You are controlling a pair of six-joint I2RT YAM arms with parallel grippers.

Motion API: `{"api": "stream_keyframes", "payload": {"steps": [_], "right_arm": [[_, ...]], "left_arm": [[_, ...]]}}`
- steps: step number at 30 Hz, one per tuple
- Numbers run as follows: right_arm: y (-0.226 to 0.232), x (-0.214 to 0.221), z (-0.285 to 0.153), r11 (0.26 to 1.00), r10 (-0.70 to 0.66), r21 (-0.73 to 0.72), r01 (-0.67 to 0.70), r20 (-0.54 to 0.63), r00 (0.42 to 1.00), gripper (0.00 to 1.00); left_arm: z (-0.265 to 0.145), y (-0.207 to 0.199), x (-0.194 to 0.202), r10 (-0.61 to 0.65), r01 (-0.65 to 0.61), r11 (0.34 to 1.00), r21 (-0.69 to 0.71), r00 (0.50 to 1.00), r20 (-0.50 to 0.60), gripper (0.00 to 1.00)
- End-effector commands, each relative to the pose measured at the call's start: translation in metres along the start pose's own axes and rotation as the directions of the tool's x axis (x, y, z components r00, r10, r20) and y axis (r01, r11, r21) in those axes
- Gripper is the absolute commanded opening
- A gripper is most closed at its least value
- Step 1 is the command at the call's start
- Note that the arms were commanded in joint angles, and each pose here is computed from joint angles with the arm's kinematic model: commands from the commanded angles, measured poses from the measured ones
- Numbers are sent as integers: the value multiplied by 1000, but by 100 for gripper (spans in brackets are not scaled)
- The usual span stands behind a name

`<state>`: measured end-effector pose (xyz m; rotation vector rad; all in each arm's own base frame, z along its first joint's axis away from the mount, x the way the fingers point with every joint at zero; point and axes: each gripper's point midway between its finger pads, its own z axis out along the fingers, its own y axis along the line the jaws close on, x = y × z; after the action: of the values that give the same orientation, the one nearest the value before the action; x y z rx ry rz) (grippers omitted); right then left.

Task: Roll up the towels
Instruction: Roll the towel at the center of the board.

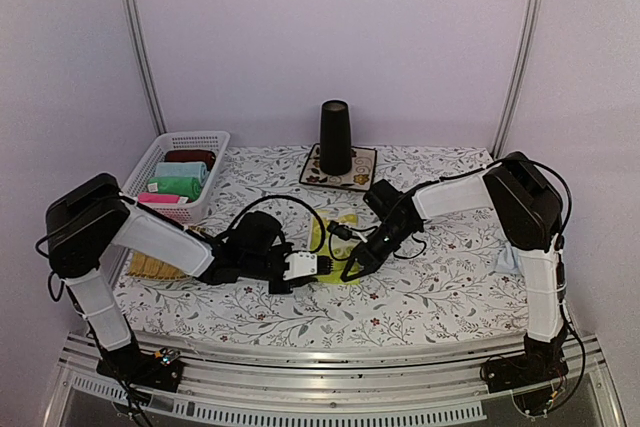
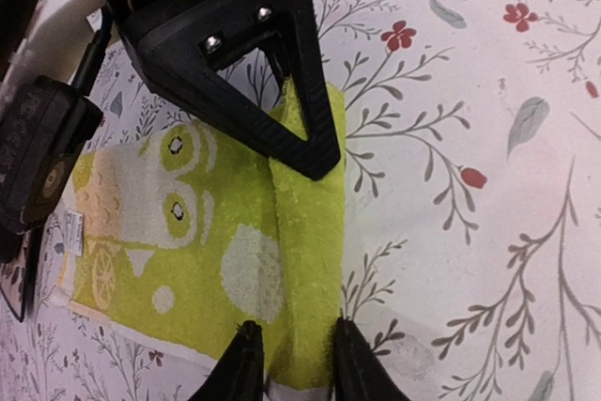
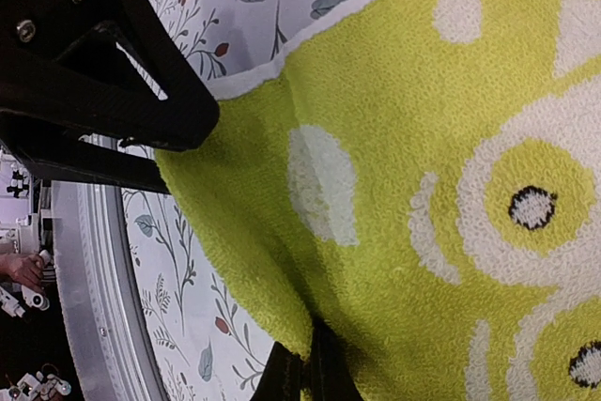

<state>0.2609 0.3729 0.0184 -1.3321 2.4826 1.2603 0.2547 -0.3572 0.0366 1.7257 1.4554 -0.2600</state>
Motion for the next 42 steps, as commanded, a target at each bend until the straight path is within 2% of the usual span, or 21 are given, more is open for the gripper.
{"api": "stream_keyframes", "payload": {"steps": [1, 4, 9, 11, 16, 25, 28, 34, 36, 38, 41, 42], "right_arm": [[-13, 2, 3, 999, 13, 33, -12, -14, 1000, 3], [-14, 3, 3, 999, 10, 43, -10, -16, 1000, 3], [-16, 2, 3, 999, 11, 49, -10, -13, 1000, 3], [-17, 3, 4, 999, 14, 49, -13, -15, 1000, 3], [-18, 0, 2, 999, 16, 51, -15, -13, 1000, 3], [-32, -3, -8, 995, 50, 84, -51, 4, 999, 3], [-33, -2, -7, 995, 57, 82, -57, 0, 998, 3], [-35, 0, -3, 996, 68, 66, -67, -8, 998, 3], [-31, -1, -3, 997, 65, 47, -65, -5, 998, 3], [-28, -2, -3, 998, 63, 26, -63, -3, 998, 3], [-22, -5, -4, 998, 63, -1, -63, 4, 998, 3], [-21, -5, -4, 998, 65, -10, -65, 5, 998, 3]], "left_arm": [[4, -5, 5, -82, 83, 991, 107, 997, -15, 21], [4, -4, 8, -121, 124, 981, 151, 992, -32, 0], [2, -7, 4, -225, 233, 932, 277, 973, -60, 0], [2, -10, 4, -296, 313, 889, 333, 950, -103, 0], [10, -23, 12, -371, 428, 811, 398, 903, -215, 0], [5, -25, 22, -441, 533, 763, 365, 843, -309, 0], [12, -19, 42, -478, 587, 750, 306, 800, -364, 0], [9, -3, 56, -544, 648, 718, 254, 750, -376, 8], [6, -1, 57, -551, 653, 715, 249, 746, -374, 19], [4, 0, 60, -556, 654, 718, 236, 744, -372, 22], [-7, 14, 59, -558, 637, 750, 181, 755, -346, 41], [-10, 16, 60, -551, 625, 764, 162, 762, -340, 44]]}}
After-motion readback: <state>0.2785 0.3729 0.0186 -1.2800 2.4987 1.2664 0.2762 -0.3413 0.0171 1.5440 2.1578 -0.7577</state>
